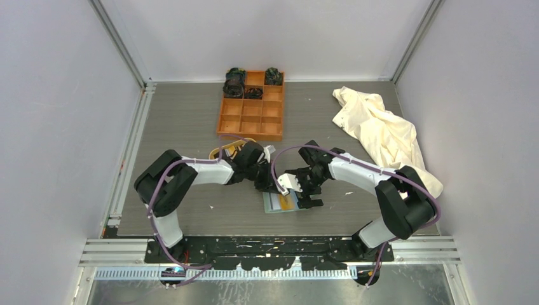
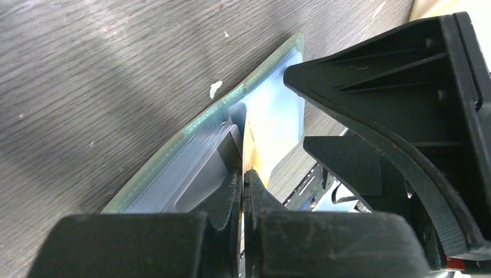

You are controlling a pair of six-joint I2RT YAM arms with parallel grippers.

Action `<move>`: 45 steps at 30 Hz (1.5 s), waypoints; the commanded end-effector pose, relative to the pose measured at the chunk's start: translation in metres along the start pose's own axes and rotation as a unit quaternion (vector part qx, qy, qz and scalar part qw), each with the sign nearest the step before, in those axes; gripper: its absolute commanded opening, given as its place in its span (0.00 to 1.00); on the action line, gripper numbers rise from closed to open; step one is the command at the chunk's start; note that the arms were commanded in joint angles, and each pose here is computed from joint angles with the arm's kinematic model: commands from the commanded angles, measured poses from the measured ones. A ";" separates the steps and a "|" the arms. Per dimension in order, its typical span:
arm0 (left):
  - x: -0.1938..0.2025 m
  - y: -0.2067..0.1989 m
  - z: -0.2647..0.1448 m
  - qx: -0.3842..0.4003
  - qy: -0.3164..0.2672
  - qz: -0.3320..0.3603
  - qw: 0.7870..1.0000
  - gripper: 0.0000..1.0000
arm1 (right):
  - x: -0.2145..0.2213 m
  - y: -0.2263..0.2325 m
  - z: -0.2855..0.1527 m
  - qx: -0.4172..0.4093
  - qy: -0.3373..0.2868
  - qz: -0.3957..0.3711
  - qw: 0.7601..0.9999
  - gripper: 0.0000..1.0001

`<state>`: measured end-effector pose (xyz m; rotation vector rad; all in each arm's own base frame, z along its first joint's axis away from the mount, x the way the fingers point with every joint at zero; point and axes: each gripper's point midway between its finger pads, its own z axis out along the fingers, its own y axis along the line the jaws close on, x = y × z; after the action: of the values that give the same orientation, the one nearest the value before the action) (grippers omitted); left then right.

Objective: Put the credit cards into the card holder
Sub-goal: Insert the credit card into the card holder.

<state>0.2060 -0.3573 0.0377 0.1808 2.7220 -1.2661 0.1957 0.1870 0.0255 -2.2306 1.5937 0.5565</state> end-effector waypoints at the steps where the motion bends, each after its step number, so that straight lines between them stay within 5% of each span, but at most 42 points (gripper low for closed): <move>1: 0.014 0.015 0.004 -0.027 0.037 -0.011 0.999 0.00 | -0.007 -0.002 -0.003 0.002 -0.010 -0.016 1.000 0.99; 45: 0.020 0.017 0.014 -0.023 0.094 -0.048 0.994 0.00 | -0.010 -0.003 0.002 0.002 0.007 -0.029 1.000 0.94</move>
<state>0.2028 -0.3653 0.0349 0.1516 2.8530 -1.3499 0.1913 0.1910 0.0242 -2.2787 1.5632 0.5283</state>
